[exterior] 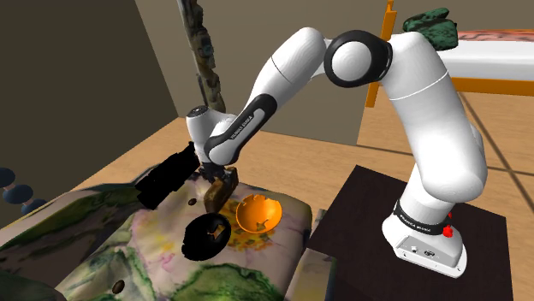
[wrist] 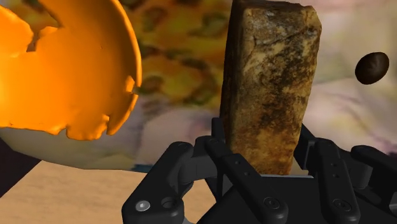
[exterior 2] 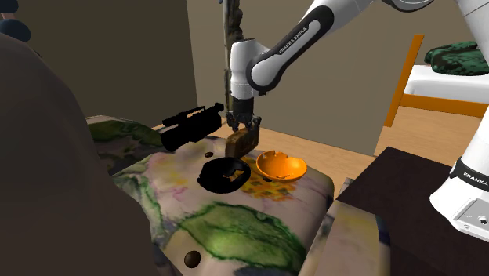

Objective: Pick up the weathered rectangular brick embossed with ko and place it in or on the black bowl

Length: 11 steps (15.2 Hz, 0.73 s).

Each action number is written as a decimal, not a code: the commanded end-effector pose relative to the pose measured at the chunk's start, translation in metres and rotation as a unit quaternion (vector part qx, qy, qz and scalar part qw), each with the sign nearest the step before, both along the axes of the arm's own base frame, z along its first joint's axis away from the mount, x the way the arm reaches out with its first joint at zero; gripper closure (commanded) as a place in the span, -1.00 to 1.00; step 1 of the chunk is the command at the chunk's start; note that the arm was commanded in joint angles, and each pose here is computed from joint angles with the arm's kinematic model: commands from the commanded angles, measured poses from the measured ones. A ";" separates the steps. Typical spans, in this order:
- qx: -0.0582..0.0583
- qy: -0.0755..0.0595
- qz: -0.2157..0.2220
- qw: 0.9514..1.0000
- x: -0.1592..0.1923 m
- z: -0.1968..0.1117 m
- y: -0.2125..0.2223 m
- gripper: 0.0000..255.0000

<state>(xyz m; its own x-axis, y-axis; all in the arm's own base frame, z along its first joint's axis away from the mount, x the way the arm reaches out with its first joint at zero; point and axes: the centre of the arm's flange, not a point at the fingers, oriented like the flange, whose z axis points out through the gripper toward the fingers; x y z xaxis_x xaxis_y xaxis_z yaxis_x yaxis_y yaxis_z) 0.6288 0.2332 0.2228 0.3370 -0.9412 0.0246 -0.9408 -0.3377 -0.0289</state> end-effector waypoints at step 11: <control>0.000 -0.001 0.000 1.000 0.001 0.063 0.000 1.00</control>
<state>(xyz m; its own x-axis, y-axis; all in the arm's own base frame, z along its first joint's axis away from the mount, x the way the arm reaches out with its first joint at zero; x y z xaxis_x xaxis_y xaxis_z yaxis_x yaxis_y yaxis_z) 0.6298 0.2337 0.2795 0.3369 -0.9412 0.0246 -0.9409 -0.3376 -0.0291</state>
